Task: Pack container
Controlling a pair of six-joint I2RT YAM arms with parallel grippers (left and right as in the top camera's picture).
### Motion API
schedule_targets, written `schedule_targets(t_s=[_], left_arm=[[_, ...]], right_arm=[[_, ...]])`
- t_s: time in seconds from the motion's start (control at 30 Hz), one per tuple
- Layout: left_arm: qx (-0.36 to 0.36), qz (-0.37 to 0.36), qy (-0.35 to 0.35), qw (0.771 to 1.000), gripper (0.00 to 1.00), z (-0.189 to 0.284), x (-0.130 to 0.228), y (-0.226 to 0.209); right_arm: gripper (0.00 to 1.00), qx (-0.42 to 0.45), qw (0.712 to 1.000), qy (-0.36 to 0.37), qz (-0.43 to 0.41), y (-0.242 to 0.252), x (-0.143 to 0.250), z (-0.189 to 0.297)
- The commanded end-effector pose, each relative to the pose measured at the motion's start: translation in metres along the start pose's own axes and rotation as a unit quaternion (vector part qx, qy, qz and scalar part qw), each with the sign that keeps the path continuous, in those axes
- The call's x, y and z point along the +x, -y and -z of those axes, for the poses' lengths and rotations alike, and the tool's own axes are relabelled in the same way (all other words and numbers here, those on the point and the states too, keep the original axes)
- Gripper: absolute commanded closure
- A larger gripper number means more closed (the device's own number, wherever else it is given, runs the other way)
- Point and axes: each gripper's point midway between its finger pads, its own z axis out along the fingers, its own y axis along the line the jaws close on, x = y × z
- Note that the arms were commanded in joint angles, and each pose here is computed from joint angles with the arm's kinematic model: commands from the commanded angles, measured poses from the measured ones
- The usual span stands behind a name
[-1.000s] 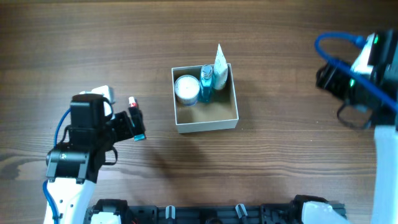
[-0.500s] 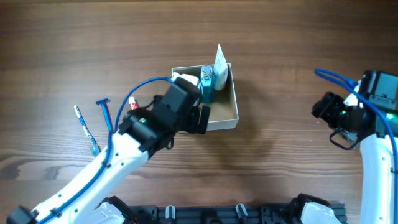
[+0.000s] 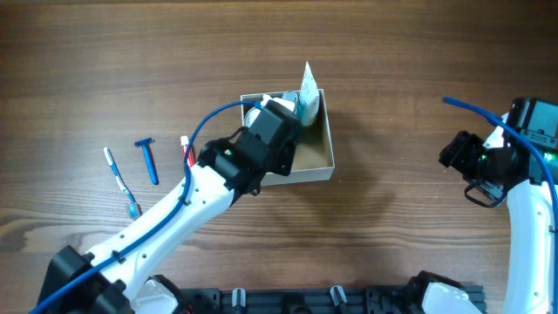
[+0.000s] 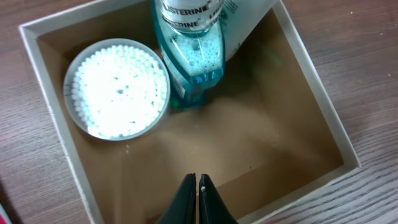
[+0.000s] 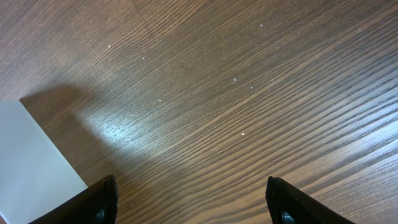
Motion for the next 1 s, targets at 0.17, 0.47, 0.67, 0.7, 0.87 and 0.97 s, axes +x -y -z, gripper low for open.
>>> schedule_targets(t_s=[0.17, 0.47, 0.67, 0.7, 0.87, 0.97], left_arm=[[0.024, -0.028, -0.047, 0.998, 0.95, -0.028, 0.022, 0.028], [0.05, -0.04, -0.117, 0.991, 0.91, -0.024, 0.057, 0.041], [0.052, -0.043, -0.163, 0.984, 0.92, -0.018, 0.079, 0.039], [0.061, -0.042, -0.168, 0.983, 0.92, -0.017, 0.08, 0.042], [0.067, -0.041, -0.167, 0.983, 0.92, -0.017, 0.08, 0.044], [0.067, -0.041, -0.166, 0.983, 0.95, -0.017, 0.079, 0.044]], right_arm=[[0.23, -0.002, 1.0, 0.0, 0.007, 0.0, 0.0, 0.0], [0.23, -0.002, 1.0, -0.001, 0.008, 0.0, 0.0, 0.0], [0.23, -0.002, 1.0, 0.0, 0.009, 0.0, 0.0, 0.0], [0.23, -0.002, 1.0, 0.0, 0.008, 0.0, 0.0, 0.0], [0.23, -0.002, 1.0, 0.0, 0.008, 0.0, 0.0, 0.0], [0.23, -0.002, 1.0, 0.0, 0.009, 0.0, -0.001, 0.0]])
